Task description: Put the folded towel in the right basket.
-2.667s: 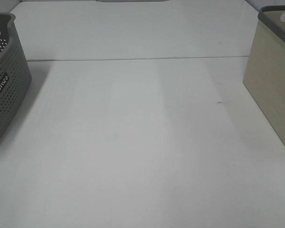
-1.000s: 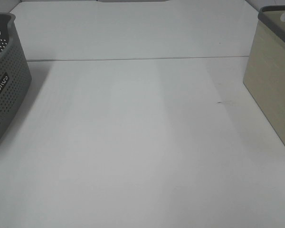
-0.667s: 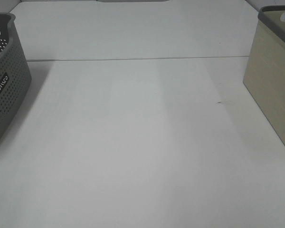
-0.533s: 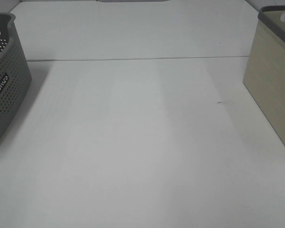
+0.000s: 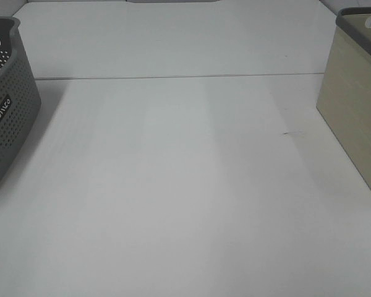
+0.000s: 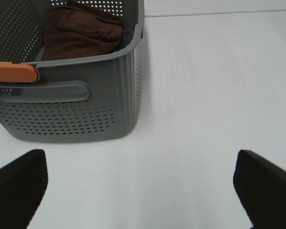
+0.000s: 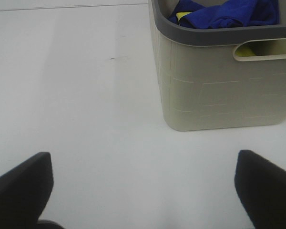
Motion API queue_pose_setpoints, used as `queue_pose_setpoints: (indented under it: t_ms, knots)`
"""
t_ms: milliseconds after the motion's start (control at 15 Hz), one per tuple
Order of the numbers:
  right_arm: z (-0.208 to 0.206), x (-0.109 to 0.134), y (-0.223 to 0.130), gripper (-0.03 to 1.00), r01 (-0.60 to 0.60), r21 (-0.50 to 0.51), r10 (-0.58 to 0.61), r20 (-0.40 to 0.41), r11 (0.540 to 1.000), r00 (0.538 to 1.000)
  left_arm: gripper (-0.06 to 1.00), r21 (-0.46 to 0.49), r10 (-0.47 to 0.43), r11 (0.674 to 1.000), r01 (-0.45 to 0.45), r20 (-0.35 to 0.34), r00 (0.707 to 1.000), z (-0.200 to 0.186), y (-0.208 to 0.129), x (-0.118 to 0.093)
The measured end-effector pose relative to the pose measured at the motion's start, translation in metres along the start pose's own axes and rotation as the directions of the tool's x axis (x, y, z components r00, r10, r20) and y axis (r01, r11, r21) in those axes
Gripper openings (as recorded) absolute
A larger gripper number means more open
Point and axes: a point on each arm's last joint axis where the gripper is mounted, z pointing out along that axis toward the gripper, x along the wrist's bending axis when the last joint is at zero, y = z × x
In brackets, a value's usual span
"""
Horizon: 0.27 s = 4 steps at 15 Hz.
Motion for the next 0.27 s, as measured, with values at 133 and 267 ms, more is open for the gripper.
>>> queue_pose_setpoints:
  t_ms: [133, 267]
  knots:
    - [0.0000, 0.0000, 0.0000, 0.99, 0.000, 0.000, 0.000, 0.000, 1.000, 1.000, 0.99, 0.000, 0.000, 1.000, 0.000, 0.000, 1.000, 0.0000, 0.0000, 0.0000]
    - [0.0000, 0.0000, 0.0000, 0.99, 0.000, 0.000, 0.000, 0.000, 1.000, 1.000, 0.99, 0.000, 0.000, 1.000, 0.000, 0.000, 1.000, 0.0000, 0.0000, 0.0000]
